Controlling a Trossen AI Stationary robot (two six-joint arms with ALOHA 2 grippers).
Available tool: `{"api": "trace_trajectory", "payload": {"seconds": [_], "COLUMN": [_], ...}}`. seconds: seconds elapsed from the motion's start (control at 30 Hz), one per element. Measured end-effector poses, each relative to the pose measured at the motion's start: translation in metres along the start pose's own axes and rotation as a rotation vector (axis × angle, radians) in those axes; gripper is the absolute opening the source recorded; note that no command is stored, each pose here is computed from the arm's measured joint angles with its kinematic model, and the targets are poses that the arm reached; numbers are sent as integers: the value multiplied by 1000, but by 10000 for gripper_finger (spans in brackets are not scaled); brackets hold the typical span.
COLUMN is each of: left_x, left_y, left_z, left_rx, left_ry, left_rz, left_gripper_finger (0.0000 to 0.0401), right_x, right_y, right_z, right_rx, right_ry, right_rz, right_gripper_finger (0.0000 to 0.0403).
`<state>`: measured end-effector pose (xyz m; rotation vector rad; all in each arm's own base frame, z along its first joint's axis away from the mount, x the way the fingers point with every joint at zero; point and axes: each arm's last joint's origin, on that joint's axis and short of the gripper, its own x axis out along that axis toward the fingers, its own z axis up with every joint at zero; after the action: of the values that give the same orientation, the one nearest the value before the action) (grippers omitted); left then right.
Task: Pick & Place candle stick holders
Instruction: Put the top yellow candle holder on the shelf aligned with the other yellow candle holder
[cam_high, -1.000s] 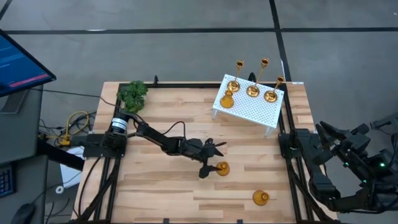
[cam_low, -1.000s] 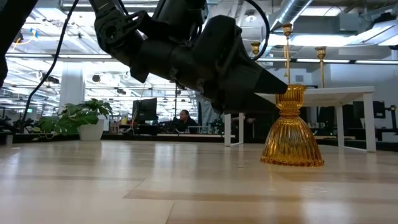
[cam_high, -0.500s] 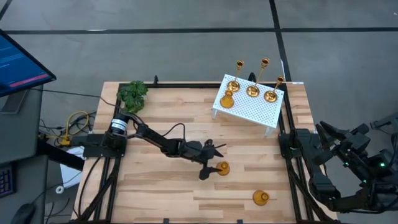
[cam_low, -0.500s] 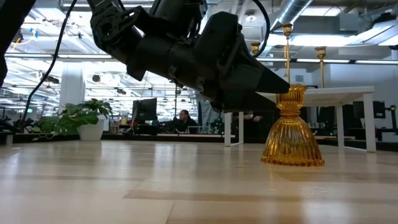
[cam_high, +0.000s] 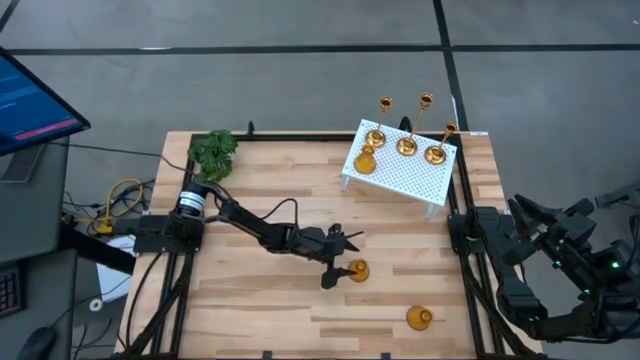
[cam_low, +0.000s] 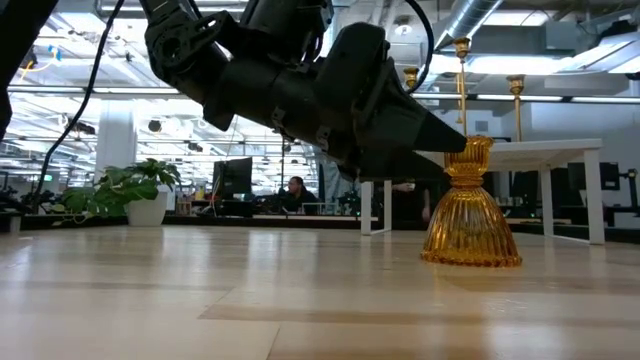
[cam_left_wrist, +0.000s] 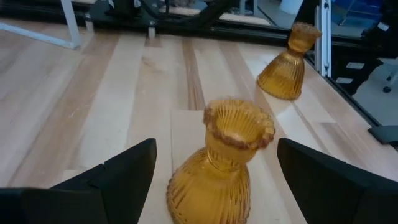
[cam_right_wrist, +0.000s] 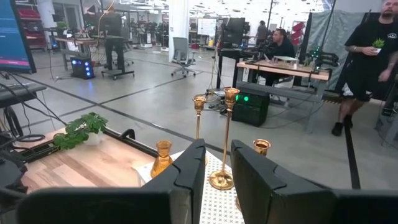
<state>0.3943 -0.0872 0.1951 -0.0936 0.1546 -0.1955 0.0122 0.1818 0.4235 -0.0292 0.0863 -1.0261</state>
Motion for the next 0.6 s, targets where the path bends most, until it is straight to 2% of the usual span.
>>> {"api": "trace_trajectory", "payload": {"seconds": [0.6], "left_x": [6], "left_y": [-3], "left_z": [-8], "left_rx": [-36], "left_ry": [-40], "left_rz": [-18], "left_gripper_finger": [335], "right_x": [0], "right_y": [0], "right_z": [0], "right_rx": [29], "right_ry": [0], "right_rz": [0], "right_gripper_finger": [69]}}
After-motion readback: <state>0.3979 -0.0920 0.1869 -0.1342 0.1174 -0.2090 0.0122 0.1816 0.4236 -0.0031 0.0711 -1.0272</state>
